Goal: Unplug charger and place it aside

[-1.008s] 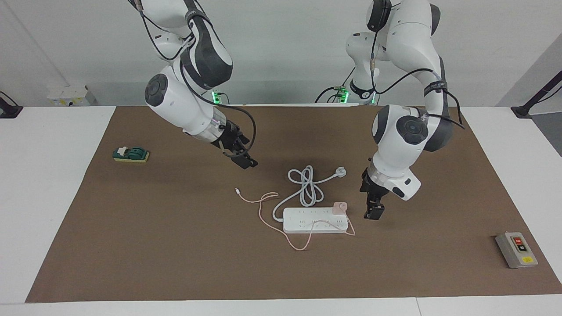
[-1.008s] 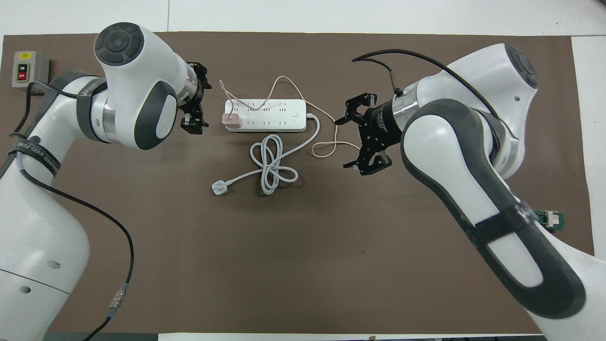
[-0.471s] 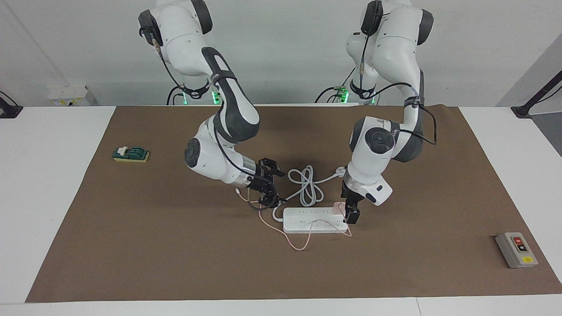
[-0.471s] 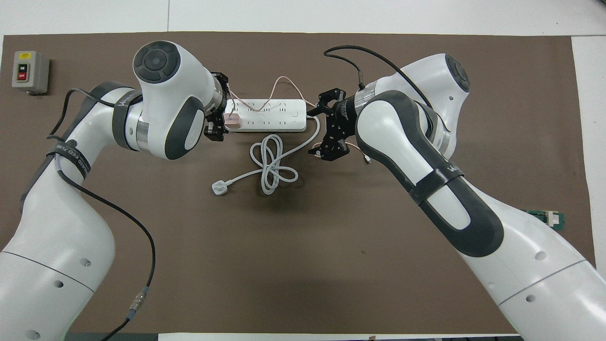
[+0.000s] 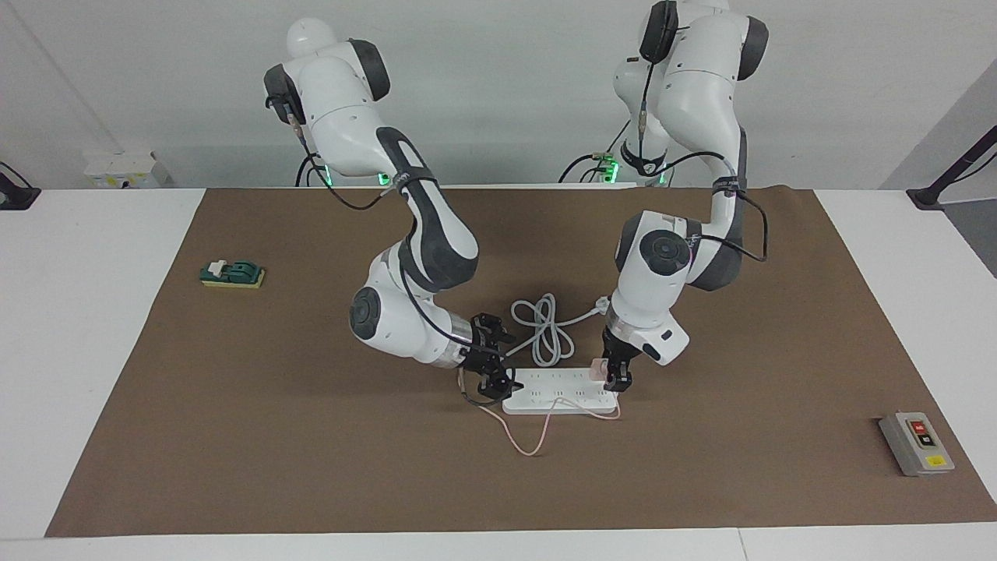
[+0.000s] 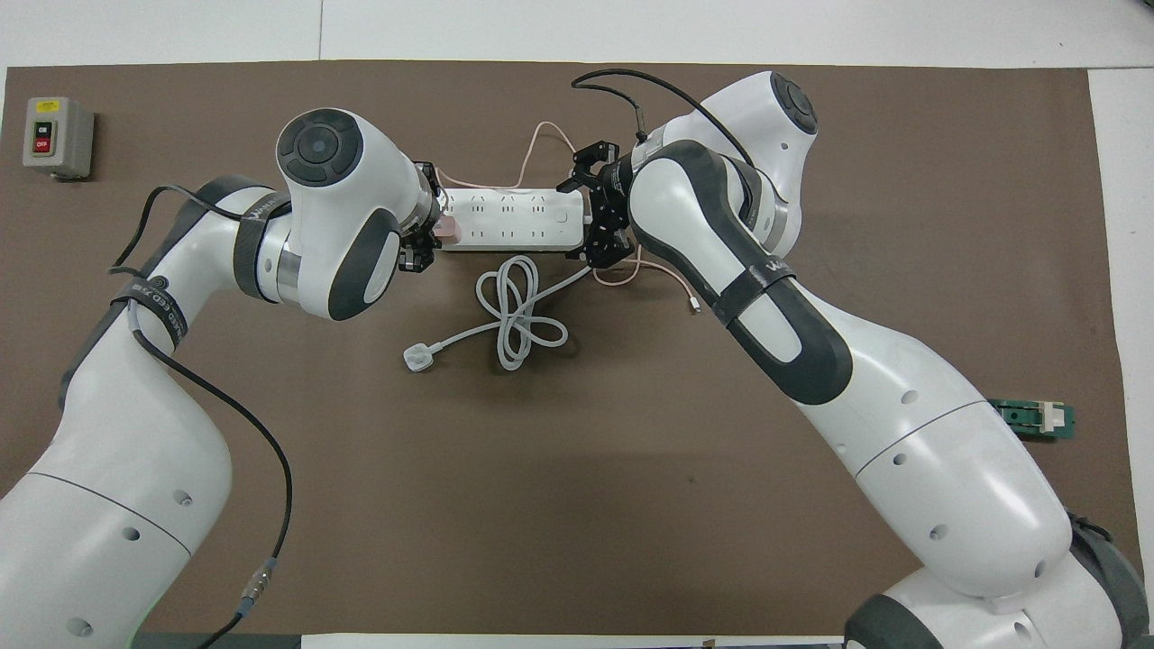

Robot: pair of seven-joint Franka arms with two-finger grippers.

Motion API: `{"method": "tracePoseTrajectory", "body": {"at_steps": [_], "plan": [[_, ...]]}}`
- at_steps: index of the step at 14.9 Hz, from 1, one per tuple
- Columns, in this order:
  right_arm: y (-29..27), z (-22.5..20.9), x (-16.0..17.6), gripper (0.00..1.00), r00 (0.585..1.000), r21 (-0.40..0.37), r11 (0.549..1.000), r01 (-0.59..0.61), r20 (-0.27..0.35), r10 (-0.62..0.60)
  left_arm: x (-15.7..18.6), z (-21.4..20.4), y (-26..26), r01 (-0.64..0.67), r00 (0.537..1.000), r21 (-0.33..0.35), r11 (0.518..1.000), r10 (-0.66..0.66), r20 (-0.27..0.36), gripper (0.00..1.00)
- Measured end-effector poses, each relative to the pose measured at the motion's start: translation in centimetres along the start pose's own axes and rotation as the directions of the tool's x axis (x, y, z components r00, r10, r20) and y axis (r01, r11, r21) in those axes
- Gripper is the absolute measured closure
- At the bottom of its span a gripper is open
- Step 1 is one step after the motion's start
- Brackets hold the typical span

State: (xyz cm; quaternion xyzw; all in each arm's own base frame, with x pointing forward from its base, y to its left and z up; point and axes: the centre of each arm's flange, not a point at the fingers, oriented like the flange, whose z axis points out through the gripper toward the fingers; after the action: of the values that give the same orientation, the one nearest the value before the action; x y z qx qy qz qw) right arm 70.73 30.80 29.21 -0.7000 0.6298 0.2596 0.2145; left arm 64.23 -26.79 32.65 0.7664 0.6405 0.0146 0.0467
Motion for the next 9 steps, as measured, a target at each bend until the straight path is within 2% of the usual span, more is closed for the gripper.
{"method": "tracePoseTrajectory", "body": {"at_steps": [1,5,9], "plan": [[-0.3,0.5,0.2,0.0,1.0,0.005,1.0,0.008,0.0,-0.008,0.0,0.0,0.0,0.001,1.0,0.0,1.0,-0.001,0.0,0.71],[-0.2,3.9,-1.0,0.0,0.999,0.012,0.999,0.039,-0.006,-0.039,-0.1,0.0,0.0,-0.002,1.0,-0.001,1.0,0.002,-0.003,0.71],[-0.4,4.1,-0.9,0.0,0.998,0.019,0.998,0.055,-0.008,-0.055,-0.1,-0.1,0.0,-0.006,1.0,-0.001,1.0,0.006,-0.007,0.71]]}}
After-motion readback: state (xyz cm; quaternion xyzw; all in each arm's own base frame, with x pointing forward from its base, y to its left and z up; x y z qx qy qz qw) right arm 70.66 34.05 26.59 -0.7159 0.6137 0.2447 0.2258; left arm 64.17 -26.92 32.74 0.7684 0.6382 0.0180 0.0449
